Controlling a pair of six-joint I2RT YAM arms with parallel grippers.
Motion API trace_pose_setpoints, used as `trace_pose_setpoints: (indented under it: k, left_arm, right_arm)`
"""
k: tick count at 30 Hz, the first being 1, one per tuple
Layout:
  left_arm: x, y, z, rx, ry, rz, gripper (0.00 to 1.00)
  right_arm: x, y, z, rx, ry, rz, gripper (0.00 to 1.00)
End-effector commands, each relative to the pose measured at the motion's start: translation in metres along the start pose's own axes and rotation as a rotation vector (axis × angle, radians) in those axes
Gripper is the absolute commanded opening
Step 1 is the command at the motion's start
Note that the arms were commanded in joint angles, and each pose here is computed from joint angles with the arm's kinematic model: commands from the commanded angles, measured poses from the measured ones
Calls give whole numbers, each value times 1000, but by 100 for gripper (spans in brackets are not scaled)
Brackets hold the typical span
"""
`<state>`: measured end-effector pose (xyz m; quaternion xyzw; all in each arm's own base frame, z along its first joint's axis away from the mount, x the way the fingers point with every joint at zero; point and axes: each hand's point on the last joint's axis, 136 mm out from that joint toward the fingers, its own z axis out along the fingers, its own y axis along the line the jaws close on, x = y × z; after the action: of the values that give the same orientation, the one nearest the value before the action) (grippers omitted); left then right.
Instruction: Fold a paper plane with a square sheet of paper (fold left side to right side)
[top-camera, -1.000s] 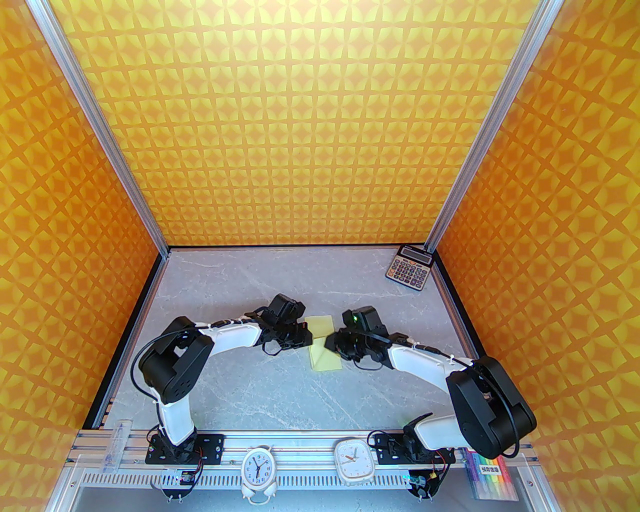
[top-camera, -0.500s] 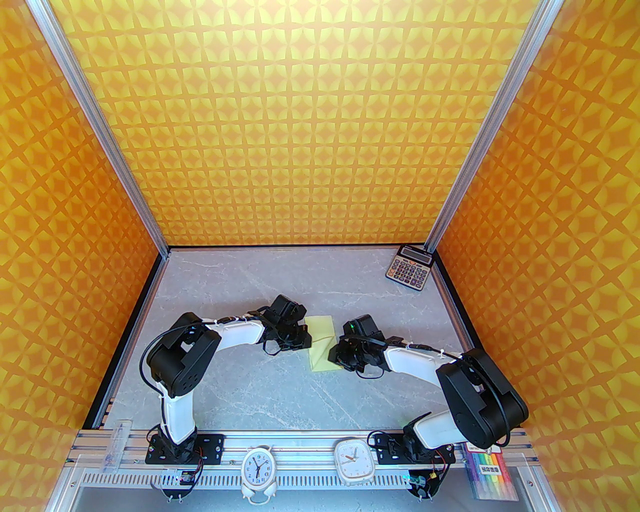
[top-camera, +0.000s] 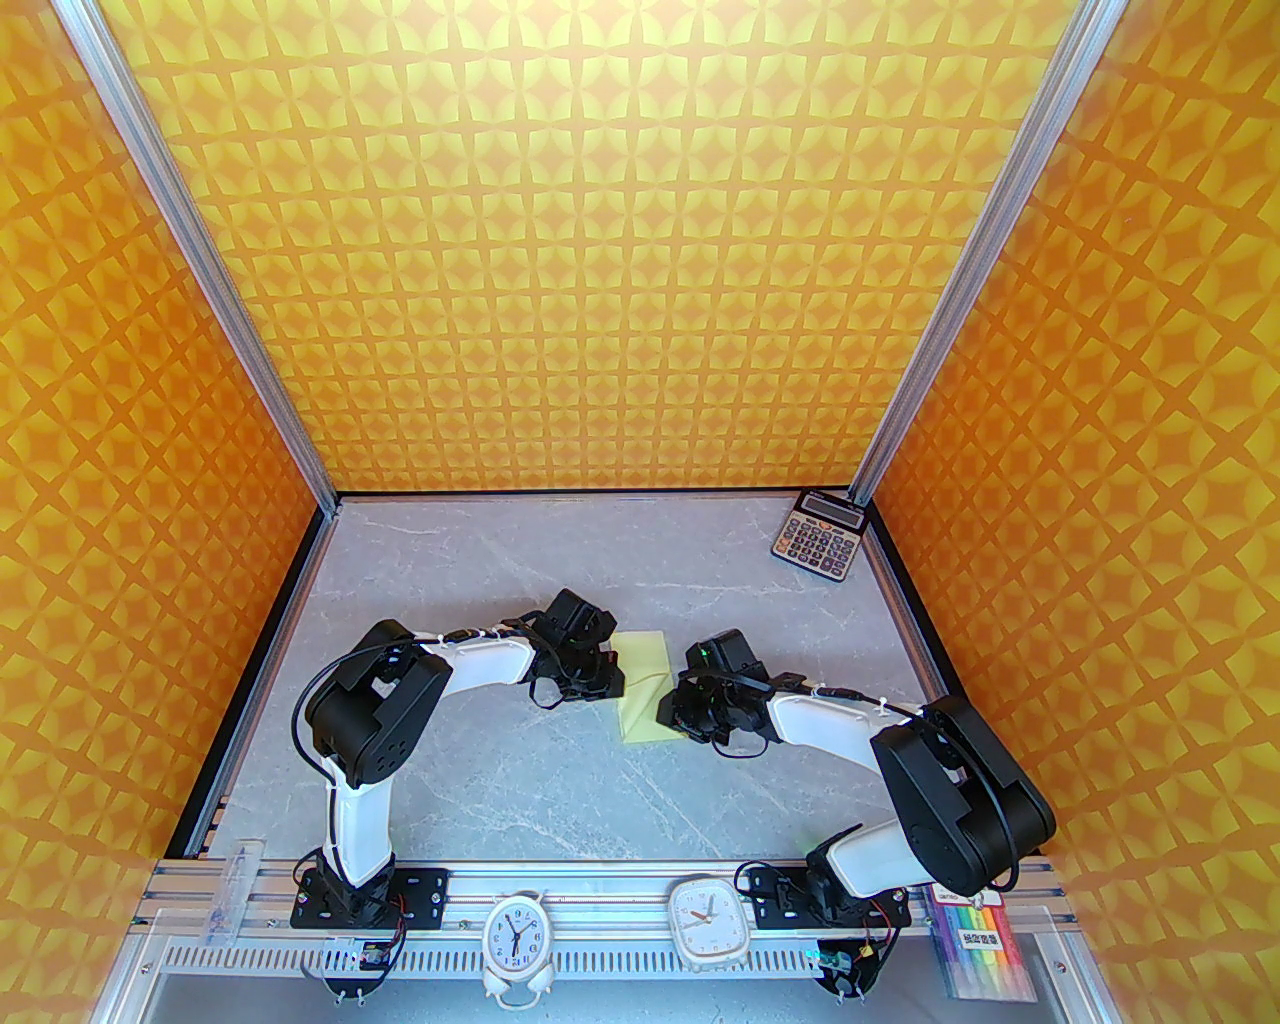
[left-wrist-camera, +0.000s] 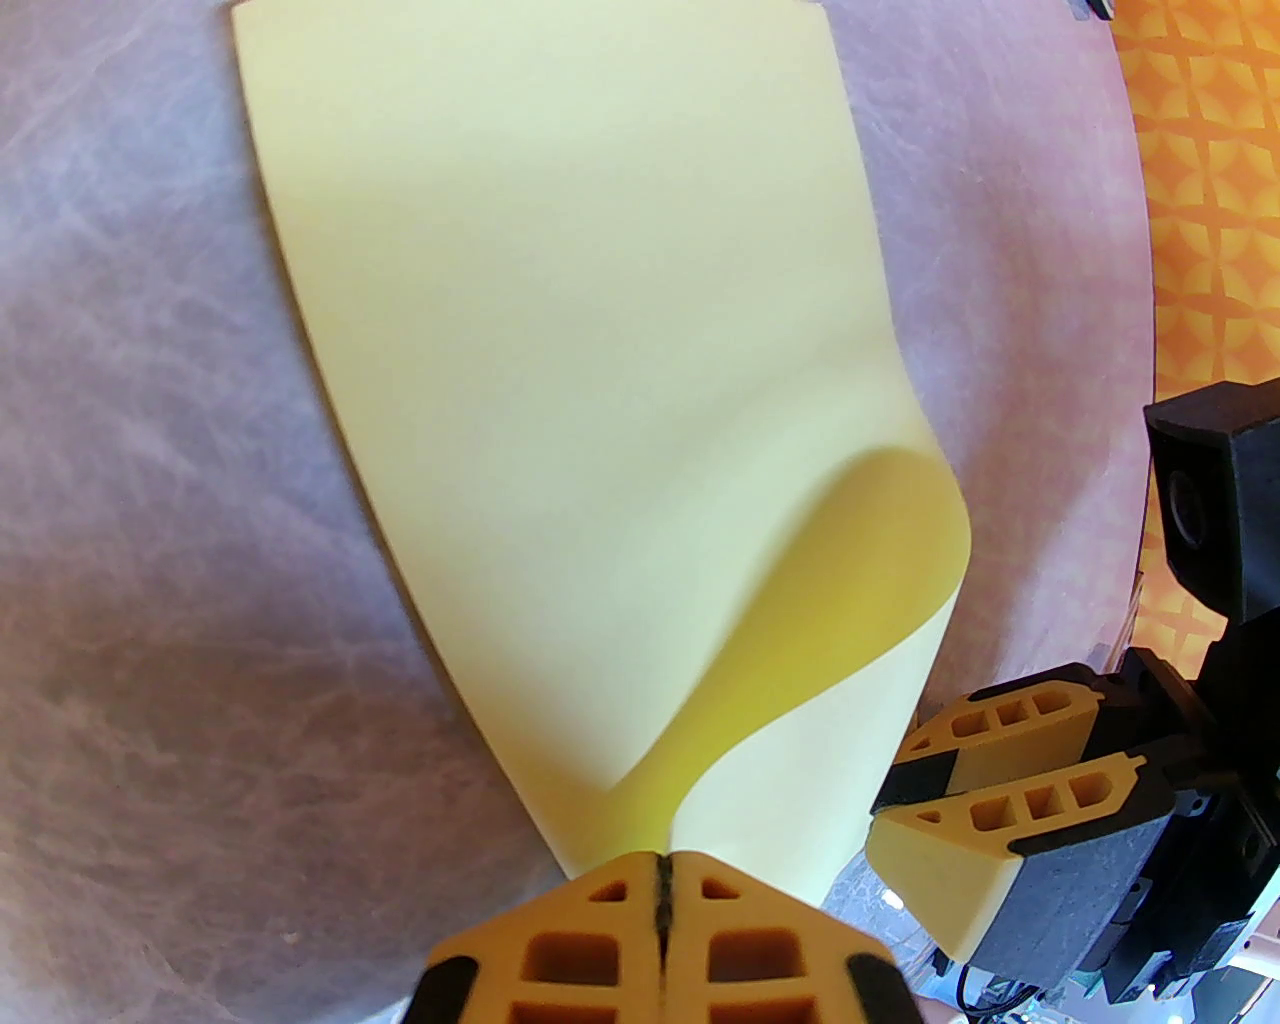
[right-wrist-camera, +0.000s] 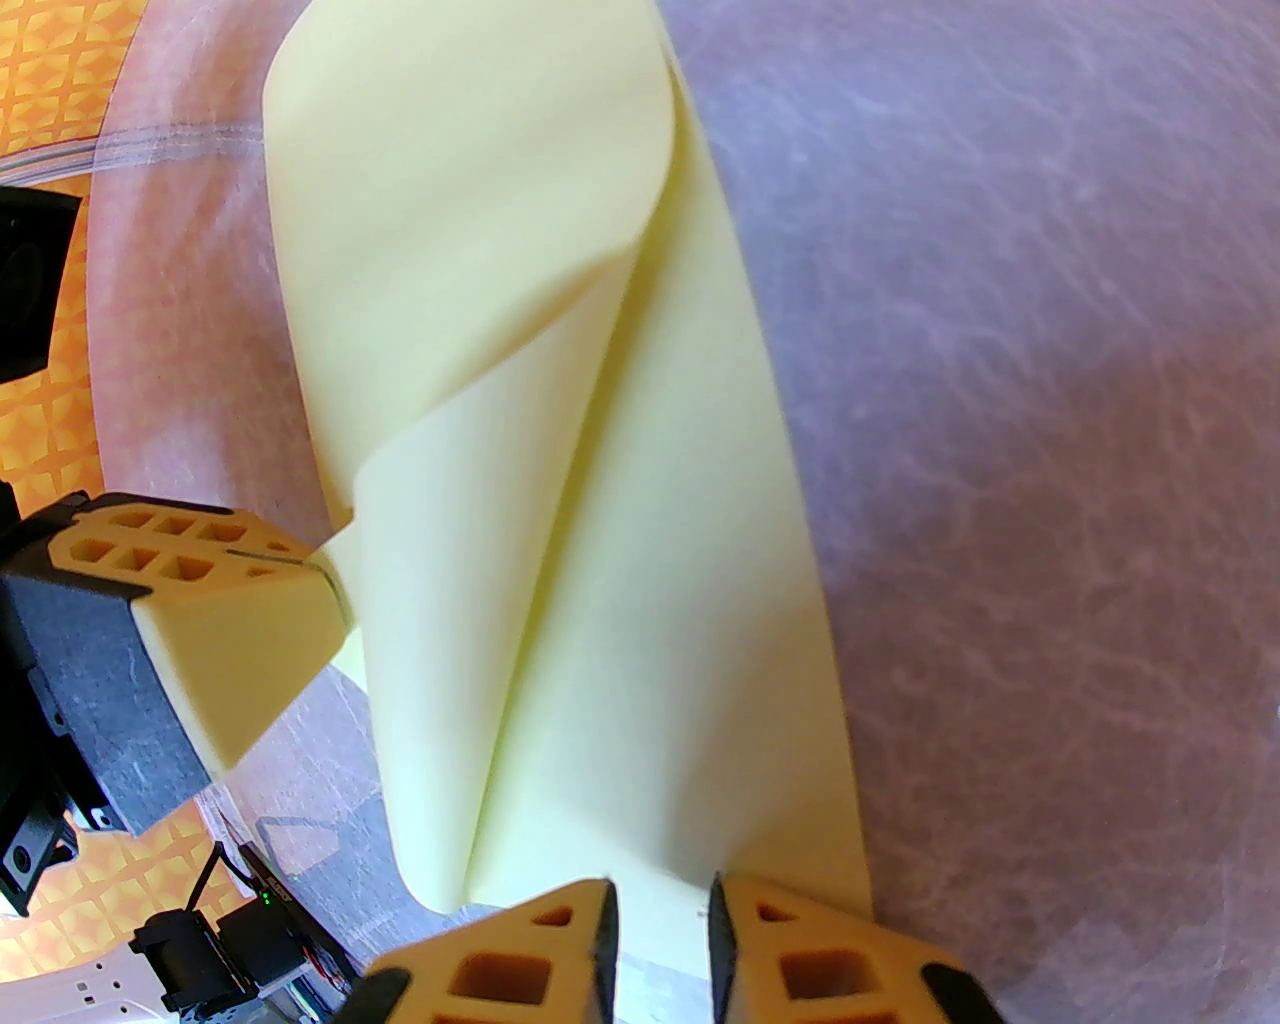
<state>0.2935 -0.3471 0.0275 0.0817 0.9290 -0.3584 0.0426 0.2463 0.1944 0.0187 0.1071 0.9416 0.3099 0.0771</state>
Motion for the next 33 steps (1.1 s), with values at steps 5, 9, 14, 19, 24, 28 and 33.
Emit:
trace_pose_setpoints:
  k: [5,9,14,19,24,28,33]
  left_arm:
    - [-2,0,0,3,18,19,0]
    - [-2,1,1,-3,25,25,0]
    - [-4,0,2,-5,29,33,0]
    - [-2,3,4,-10,36,28,0]
    - [-1,5,5,-13,41,29,0]
    - [-9,16,1,-22,29,4,0]
    - [-13,13,0,-20,25,16,0]
  right_arm:
    - [3,-6,3,34,9,-11,24]
    - [3,-6,4,34,13,-13,24]
    - [3,-6,4,35,14,-13,24]
    - [3,-6,5,34,15,-12,24]
    - [3,-7,5,35,14,-12,24]
    - [3,-6,4,32,13,-13,24]
    - [3,-6,5,36,19,-13,24]
